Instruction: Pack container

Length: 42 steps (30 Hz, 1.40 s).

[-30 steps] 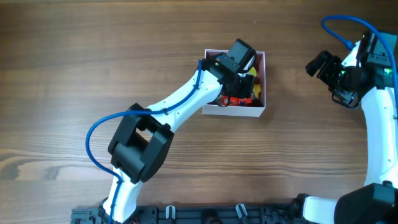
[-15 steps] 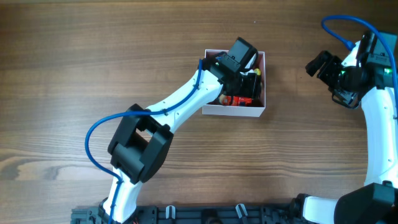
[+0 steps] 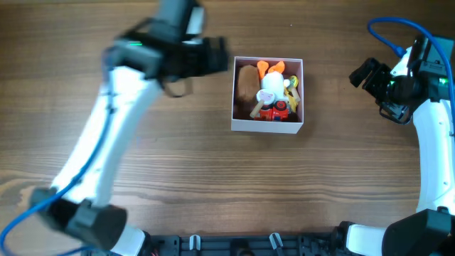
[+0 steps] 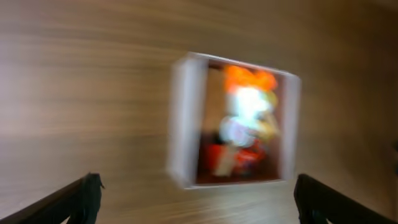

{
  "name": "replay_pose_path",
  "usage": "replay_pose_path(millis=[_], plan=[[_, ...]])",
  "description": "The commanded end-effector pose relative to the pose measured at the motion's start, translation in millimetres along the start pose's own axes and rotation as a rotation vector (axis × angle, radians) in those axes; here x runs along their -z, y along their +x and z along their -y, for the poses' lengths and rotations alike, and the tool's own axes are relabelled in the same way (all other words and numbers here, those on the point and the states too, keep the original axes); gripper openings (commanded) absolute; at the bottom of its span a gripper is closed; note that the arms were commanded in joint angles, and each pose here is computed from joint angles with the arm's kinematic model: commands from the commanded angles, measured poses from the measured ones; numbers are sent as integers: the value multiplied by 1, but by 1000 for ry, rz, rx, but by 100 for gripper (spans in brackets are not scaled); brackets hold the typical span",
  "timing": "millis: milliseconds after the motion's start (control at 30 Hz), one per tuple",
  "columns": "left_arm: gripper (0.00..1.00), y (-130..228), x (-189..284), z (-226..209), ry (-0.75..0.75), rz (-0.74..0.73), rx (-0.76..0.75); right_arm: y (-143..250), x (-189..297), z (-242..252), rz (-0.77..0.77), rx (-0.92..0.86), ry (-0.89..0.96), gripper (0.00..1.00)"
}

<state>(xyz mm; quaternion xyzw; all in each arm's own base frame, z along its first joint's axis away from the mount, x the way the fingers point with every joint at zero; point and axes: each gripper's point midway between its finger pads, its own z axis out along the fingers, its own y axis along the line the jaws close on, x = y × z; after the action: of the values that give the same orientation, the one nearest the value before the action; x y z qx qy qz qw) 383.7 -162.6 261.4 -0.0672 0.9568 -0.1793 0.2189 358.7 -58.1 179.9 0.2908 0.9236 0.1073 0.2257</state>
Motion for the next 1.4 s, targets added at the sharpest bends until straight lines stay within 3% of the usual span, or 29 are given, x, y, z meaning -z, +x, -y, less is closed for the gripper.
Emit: replay_pose_path(millis=[0, 100, 267, 767, 1033, 1167, 1367], plan=[[100, -13, 22, -93, -248, 21, 148, 1, -3, 0, -8, -13, -3, 100], [100, -9, 33, -142, -324, -27, 215, 1, -3, 0, -8, -13, -3, 100], [100, -11, 45, -178, -367, -30, 281, 1, -3, 0, -8, -13, -3, 100], [100, -16, 49, -188, -368, -8, 322, 1, 1, -2, 4, -9, -5, 100], [100, -16, 49, -188, -368, -8, 322, 11, 103, -50, 251, 121, -171, 100], [100, -16, 49, -188, -368, -8, 322, 11, 174, -27, 527, 239, -69, 99], [100, -16, 49, -188, -368, -8, 322, 51, 191, -17, 727, 543, -88, 100]])
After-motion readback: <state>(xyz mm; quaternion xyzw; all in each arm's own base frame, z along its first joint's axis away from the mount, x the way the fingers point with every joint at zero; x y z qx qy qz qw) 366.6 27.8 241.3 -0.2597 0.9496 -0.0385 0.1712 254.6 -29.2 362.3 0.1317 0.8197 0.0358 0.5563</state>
